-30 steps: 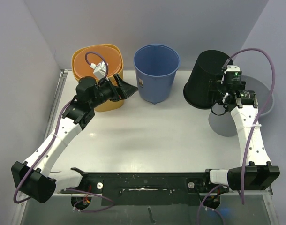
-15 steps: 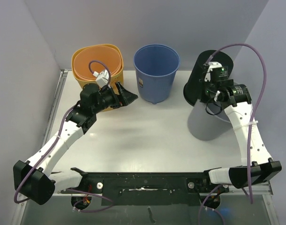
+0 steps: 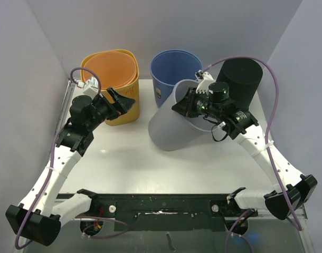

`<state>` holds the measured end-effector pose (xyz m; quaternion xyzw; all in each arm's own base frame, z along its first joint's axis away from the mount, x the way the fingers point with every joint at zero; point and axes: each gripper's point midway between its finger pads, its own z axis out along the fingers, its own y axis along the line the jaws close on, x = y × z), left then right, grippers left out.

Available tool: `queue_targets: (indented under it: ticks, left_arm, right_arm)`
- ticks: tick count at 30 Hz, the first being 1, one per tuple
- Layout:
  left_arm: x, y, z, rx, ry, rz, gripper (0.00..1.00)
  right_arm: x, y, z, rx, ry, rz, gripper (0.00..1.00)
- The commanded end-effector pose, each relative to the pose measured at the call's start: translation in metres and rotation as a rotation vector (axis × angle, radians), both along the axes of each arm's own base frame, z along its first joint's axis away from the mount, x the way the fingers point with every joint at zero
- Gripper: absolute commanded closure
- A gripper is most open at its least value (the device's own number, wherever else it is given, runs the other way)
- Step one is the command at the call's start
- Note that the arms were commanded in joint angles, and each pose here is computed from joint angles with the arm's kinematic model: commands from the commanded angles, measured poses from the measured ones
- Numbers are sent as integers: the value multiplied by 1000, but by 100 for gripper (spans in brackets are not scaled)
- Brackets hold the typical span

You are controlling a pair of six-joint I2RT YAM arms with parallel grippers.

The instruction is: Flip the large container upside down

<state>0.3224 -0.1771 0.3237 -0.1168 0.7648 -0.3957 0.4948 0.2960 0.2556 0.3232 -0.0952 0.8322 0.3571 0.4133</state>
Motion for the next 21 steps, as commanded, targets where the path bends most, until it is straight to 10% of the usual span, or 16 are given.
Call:
queue_targets:
  ticks: [1, 8, 21]
  left_arm:
    - [-2, 21, 56, 30, -135, 65, 18]
    - [3, 12, 61, 16, -152, 24, 18]
    - [3, -7, 27, 44, -67, -95, 18]
  right_arm:
    - [-12, 27, 81, 352, -147, 91, 100]
    - [-29, 32, 75, 509, -125, 145, 100]
    - [-35, -31, -88, 185, 162, -112, 96]
